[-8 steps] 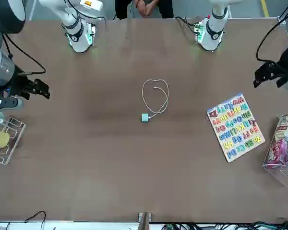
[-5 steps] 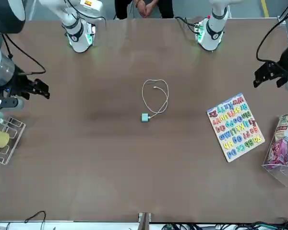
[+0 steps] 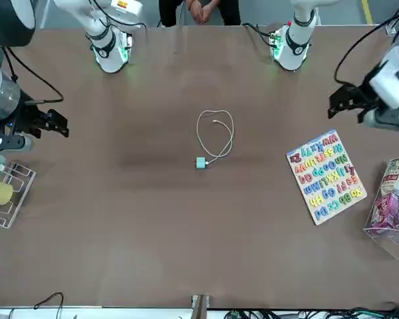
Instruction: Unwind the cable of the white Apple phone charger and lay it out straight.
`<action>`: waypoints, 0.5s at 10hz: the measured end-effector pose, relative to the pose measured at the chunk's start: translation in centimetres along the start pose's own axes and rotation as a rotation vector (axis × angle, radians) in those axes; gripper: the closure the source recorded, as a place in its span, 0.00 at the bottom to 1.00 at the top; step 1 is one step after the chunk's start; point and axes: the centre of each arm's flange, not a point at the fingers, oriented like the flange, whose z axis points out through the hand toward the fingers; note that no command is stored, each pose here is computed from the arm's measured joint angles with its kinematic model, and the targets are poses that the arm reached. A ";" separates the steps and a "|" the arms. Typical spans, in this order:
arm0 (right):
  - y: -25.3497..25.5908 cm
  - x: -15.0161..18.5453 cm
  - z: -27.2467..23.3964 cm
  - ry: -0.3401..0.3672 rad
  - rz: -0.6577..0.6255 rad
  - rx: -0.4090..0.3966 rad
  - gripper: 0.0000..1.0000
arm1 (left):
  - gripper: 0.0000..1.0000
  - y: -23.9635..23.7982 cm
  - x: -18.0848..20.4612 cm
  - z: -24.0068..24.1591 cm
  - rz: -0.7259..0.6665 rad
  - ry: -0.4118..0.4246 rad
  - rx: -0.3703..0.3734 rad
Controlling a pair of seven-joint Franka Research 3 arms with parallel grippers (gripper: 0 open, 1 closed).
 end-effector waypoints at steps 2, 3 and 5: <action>0.0 0.0 0.0 0.000 -0.001 0.000 0.00 | 0.00 4.8 1.7 5.1 0.069 -0.094 -0.009; 0.0 0.0 0.0 0.000 -0.001 0.000 0.00 | 0.00 6.7 2.1 7.5 0.099 -0.136 -0.009; 0.0 0.0 0.0 0.000 -0.001 0.000 0.00 | 0.00 9.0 2.6 10.8 0.148 -0.160 -0.010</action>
